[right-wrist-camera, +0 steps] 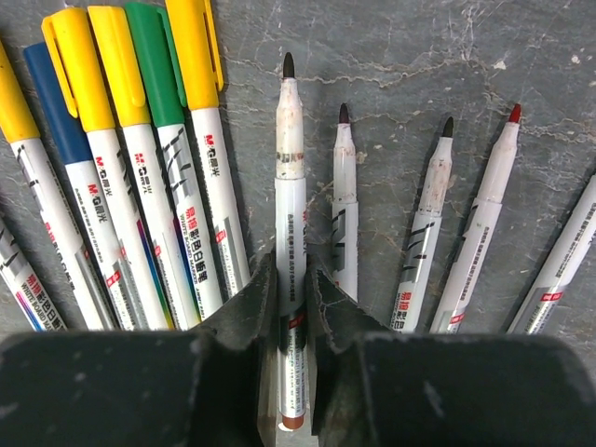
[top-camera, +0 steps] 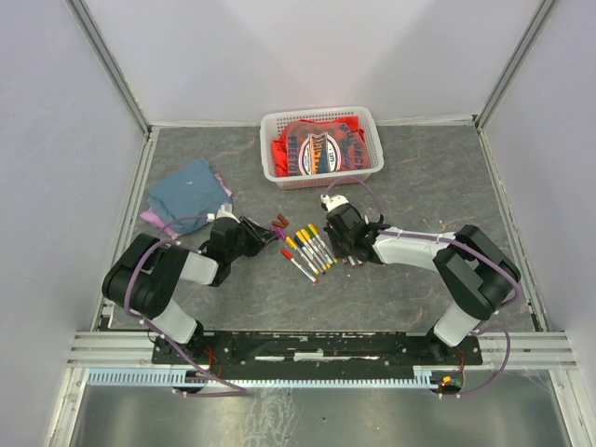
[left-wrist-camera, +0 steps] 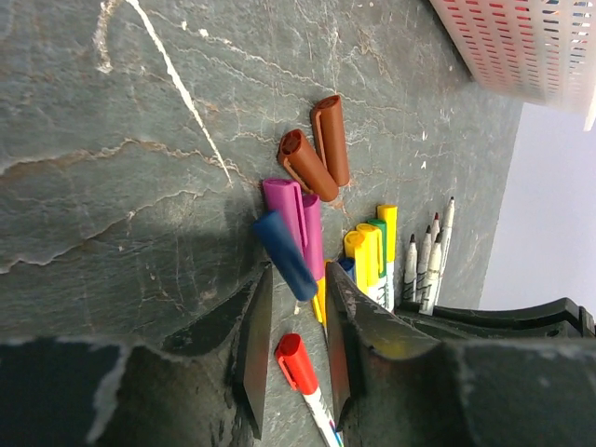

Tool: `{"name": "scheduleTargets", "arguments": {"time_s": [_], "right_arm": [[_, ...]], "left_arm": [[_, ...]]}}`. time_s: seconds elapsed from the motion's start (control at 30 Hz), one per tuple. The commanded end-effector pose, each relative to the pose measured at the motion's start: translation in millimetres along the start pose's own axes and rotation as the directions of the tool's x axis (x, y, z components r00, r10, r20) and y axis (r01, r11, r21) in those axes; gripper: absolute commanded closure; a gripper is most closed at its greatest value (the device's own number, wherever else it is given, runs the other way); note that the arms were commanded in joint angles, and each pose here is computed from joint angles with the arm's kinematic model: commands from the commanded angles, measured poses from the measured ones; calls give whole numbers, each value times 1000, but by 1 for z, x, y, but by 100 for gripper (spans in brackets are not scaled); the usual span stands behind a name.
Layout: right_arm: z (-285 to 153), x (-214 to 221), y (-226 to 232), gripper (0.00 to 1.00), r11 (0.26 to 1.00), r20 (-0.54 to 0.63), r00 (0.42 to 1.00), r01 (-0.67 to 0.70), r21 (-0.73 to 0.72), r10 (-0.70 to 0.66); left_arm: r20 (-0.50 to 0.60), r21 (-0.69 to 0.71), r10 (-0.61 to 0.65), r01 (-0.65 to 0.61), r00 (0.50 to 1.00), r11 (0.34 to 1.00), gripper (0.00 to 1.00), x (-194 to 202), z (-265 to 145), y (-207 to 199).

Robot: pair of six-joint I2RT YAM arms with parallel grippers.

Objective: Open the pen caps

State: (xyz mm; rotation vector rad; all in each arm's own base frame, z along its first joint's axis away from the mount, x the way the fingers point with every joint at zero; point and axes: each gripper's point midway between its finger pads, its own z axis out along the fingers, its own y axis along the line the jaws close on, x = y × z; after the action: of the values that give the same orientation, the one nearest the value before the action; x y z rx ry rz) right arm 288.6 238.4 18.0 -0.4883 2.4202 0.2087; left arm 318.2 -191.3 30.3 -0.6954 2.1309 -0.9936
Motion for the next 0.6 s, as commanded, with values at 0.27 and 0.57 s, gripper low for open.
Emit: {"name": "scheduleTargets", "arguments": {"time_s": [0.27,0.57], "right_arm": [[2,-12,-13,76,997,9,1000,-15,74,15],[2,-10,-18,71,995,3,1000,-11,100,11]], "left_arm": [[31,2,29,-29,999,1000,62,-5,0,2],[43,20,30,-31,999,999,62,-8,-5,-5]]}}
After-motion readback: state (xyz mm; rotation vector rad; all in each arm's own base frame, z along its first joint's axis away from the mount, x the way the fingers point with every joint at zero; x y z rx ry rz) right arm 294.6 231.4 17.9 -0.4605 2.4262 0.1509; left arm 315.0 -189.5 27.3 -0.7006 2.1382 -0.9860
